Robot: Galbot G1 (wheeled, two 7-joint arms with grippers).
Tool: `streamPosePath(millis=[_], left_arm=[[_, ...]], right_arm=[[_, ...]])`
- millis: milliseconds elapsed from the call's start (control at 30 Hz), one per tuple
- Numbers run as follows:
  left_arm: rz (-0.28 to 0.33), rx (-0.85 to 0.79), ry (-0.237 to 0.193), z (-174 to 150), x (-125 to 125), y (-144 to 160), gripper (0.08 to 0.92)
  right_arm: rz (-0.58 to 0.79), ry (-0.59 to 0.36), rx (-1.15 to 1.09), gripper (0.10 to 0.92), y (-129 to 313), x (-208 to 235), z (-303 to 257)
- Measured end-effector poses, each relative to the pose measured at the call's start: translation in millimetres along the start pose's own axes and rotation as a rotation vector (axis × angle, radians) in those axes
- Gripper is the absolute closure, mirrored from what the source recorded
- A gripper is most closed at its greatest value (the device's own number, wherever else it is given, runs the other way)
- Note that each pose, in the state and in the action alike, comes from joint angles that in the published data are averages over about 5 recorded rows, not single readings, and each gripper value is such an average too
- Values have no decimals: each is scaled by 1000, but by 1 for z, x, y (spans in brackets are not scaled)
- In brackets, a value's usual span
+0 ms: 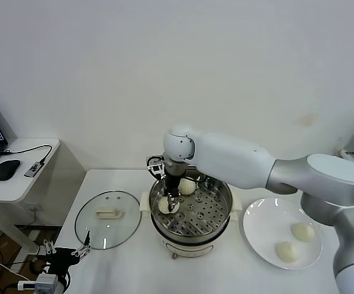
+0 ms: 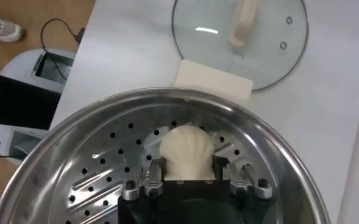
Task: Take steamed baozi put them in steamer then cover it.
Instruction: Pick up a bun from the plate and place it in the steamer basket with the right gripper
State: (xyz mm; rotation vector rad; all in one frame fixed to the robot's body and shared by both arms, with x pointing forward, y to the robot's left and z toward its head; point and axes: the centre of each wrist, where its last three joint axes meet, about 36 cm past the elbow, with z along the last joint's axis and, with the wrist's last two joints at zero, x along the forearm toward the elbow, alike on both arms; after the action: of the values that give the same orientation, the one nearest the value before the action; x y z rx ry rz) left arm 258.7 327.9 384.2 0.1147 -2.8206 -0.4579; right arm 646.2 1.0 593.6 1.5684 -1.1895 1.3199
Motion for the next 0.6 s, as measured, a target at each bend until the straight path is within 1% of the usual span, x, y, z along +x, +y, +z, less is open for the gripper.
streamPosePath(millis=[100,200,400,600], left_arm=[[0,1,1,0,0,0,177],[-1,2,2,0,0,0,177],[2,6,5,0,2,-3,177],[0,7,12,1,5,-1,177]], right_arm=[[7,-10,0,271,1,6,2],[17,-20,0,216,3,15,5],[49,-40,-1,200,11,45,27],[98,-54,-3,199,31,87,70]])
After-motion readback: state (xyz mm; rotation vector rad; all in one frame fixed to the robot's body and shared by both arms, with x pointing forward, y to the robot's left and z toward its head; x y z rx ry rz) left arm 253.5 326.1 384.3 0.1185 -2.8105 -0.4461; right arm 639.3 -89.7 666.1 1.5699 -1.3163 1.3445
